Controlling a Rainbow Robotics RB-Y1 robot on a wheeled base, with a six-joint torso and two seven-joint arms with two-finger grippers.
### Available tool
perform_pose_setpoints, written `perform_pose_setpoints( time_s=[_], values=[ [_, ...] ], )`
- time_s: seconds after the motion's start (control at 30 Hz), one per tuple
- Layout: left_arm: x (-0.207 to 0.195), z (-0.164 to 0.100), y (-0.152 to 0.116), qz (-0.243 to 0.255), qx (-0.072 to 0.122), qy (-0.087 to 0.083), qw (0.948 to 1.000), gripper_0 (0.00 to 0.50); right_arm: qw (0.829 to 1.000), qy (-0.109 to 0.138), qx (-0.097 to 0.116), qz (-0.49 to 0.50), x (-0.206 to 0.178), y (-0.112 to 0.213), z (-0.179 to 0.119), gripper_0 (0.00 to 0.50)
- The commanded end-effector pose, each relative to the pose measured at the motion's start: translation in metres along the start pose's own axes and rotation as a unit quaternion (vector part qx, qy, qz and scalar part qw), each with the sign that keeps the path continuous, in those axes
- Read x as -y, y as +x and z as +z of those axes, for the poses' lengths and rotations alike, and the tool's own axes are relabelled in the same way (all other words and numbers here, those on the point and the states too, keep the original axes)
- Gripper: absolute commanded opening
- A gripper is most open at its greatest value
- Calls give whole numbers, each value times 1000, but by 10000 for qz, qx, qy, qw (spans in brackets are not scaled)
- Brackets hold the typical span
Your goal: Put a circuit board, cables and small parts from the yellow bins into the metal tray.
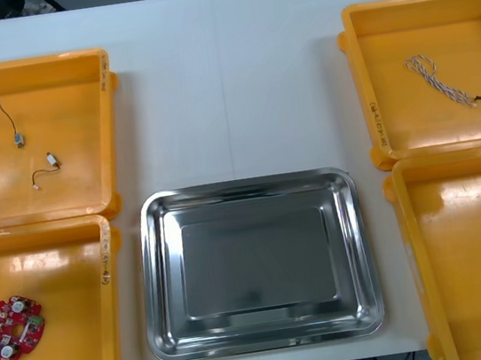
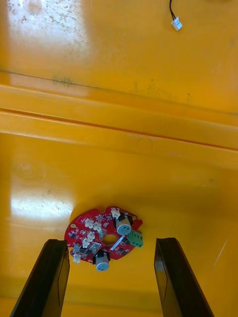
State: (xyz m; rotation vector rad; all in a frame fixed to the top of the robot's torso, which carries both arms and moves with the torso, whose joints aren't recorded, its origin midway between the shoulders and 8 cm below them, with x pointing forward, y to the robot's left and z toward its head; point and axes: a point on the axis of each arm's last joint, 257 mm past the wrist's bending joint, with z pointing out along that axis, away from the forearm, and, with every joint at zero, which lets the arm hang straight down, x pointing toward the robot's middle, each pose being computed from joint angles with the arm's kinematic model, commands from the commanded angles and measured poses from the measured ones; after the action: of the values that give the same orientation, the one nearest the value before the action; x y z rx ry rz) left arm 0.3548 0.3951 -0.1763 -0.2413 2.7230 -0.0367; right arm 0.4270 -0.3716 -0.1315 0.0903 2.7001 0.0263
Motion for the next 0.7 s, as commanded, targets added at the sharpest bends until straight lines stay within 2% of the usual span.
perform_pose_setpoints(
  time_s=[0.03, 0.7],
  values=[
    [4, -12, -13, 523, 210, -74, 9984, 500, 9998, 202, -40, 67, 12, 3, -5, 500],
    [4, -12, -13, 523, 210, -74, 9984, 500, 9998, 202, -40, 67, 12, 3, -5, 500]
  ],
)
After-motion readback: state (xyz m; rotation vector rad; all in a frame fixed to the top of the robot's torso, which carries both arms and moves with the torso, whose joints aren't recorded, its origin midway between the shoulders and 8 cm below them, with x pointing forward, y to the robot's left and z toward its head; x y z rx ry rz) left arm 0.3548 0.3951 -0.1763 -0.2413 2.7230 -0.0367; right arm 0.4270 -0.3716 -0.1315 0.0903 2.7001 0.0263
